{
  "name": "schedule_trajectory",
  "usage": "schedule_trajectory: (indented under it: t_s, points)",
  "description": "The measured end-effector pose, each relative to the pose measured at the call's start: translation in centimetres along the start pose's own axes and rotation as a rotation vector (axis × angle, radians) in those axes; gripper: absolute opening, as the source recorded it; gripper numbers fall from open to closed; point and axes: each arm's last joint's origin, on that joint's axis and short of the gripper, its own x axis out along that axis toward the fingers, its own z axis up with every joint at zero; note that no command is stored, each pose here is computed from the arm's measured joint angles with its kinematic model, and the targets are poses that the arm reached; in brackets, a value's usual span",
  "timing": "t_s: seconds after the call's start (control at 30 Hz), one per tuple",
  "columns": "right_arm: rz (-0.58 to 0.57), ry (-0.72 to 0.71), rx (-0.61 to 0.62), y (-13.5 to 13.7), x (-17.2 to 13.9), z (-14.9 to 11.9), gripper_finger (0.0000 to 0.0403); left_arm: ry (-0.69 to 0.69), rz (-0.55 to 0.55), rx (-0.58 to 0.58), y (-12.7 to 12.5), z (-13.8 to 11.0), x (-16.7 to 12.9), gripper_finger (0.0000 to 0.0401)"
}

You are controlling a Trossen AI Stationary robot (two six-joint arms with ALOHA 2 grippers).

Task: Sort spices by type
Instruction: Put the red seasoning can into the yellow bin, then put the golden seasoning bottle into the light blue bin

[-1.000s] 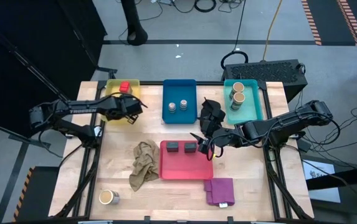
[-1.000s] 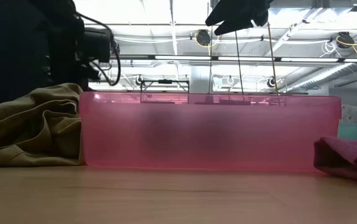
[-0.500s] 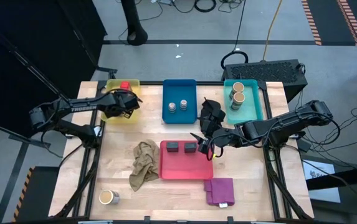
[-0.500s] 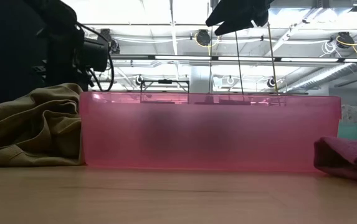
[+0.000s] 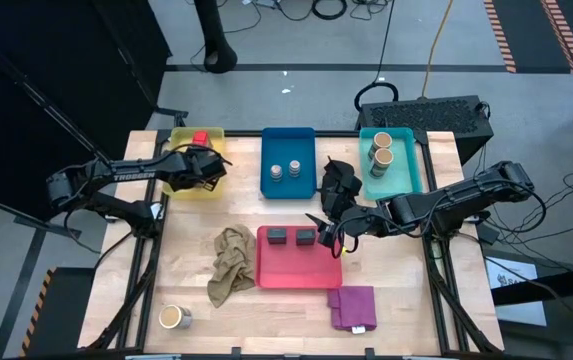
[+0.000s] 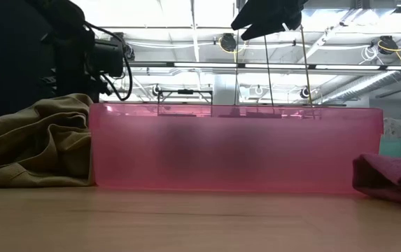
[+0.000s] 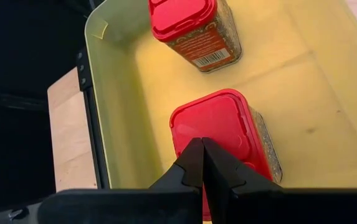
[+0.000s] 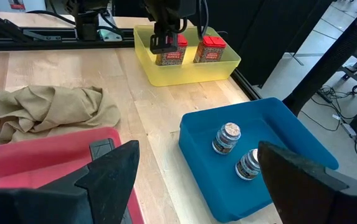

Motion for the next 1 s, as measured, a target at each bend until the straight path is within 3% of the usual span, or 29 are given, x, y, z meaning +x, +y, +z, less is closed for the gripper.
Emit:
schedule_trajectory:
  t_s: [0.3,0.63,1.0]
  points:
    - [0.0,0.0,-0.001,0.0,0.0,0.0,0.0308,-0.004,-0.009,0.011,0.0,0.1,-0.5,0.0004]
    - [-0.001,0.0,-0.003,0.0,0.0,0.0,0.0308,-0.158,-0.125,0.024,0.1,0.2,-5.7,0.0004]
    - [-0.003,0.002,-0.001,-0.1,0.0,0.0,0.0308,-0.242,-0.281,0.05,-1.3,-2.9,-10.0,0.0004]
